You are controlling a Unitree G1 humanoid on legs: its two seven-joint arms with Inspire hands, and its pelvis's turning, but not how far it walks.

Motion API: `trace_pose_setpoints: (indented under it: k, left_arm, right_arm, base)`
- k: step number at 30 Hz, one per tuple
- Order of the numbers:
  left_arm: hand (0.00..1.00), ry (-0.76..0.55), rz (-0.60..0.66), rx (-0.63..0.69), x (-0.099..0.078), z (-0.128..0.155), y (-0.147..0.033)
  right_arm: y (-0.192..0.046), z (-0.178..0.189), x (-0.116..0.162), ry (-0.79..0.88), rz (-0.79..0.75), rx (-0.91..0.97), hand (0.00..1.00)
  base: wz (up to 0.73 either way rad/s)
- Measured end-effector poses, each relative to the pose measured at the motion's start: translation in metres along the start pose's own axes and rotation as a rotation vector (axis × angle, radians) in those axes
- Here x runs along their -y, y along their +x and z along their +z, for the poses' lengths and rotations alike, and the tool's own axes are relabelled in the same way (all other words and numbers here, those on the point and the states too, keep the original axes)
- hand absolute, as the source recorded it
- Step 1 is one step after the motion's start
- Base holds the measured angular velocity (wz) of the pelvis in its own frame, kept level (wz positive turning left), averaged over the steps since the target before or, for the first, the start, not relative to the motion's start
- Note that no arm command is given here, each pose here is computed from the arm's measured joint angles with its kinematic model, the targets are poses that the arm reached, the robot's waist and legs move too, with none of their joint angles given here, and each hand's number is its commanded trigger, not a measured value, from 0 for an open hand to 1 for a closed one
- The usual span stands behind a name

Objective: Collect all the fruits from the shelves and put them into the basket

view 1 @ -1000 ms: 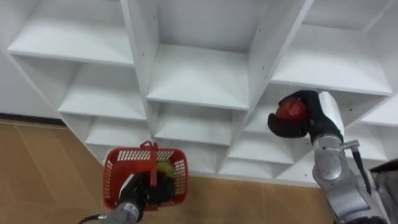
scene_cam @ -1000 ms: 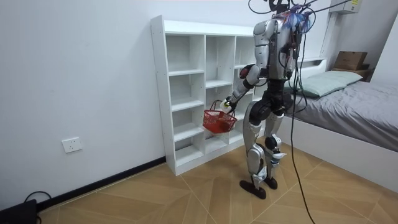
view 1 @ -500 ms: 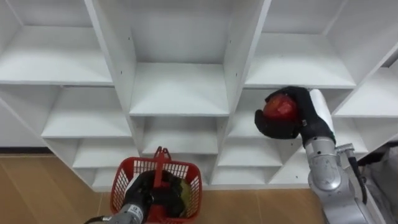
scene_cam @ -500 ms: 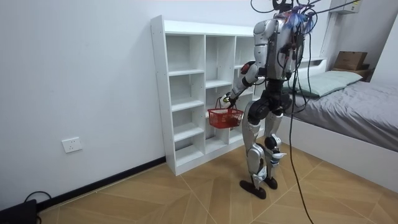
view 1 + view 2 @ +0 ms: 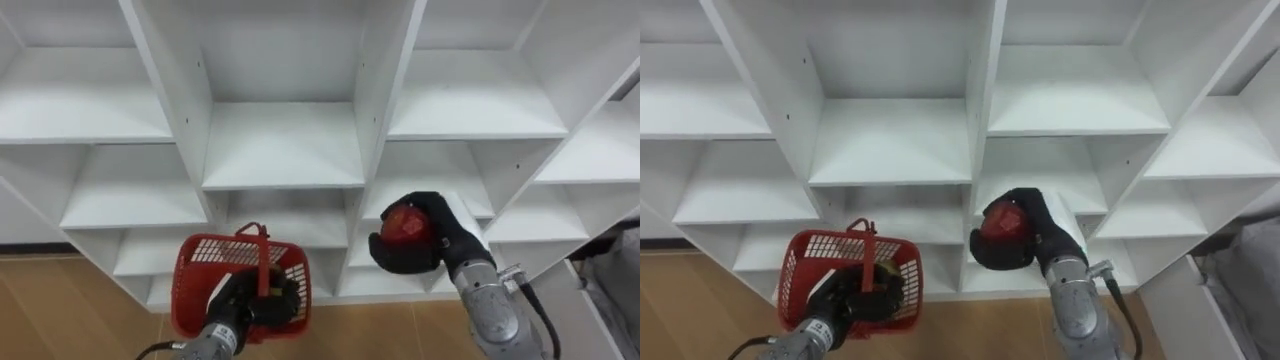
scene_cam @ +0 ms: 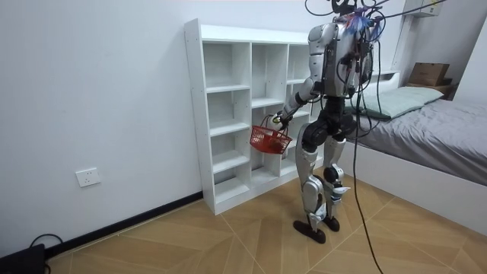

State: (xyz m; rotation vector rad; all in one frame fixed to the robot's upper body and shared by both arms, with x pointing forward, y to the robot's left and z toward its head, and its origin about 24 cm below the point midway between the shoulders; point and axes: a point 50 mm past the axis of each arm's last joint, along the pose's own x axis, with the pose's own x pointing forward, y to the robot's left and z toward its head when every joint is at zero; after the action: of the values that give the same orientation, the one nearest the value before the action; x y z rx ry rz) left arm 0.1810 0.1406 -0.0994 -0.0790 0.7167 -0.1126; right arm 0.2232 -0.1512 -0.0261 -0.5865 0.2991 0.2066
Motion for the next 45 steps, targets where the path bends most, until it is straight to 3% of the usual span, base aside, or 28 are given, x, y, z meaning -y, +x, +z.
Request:
trace_pose_setpoints:
  k: [20,45]
  left_arm:
    - [1.00,0.034,-0.099,-0.015,0.022,-0.003,0.001]
    - [1.00,0.057,-0.131,-0.045,0.025,-0.006,0.001]
  right_arm:
    - [-0.003,-0.006,-0.045,0.072,0.217,-0.041,1.00]
    - [0.004,-0.016,-0.047,0.049,0.254,-0.133,1.00]
  base:
    - [0.01]
    - [0.02]
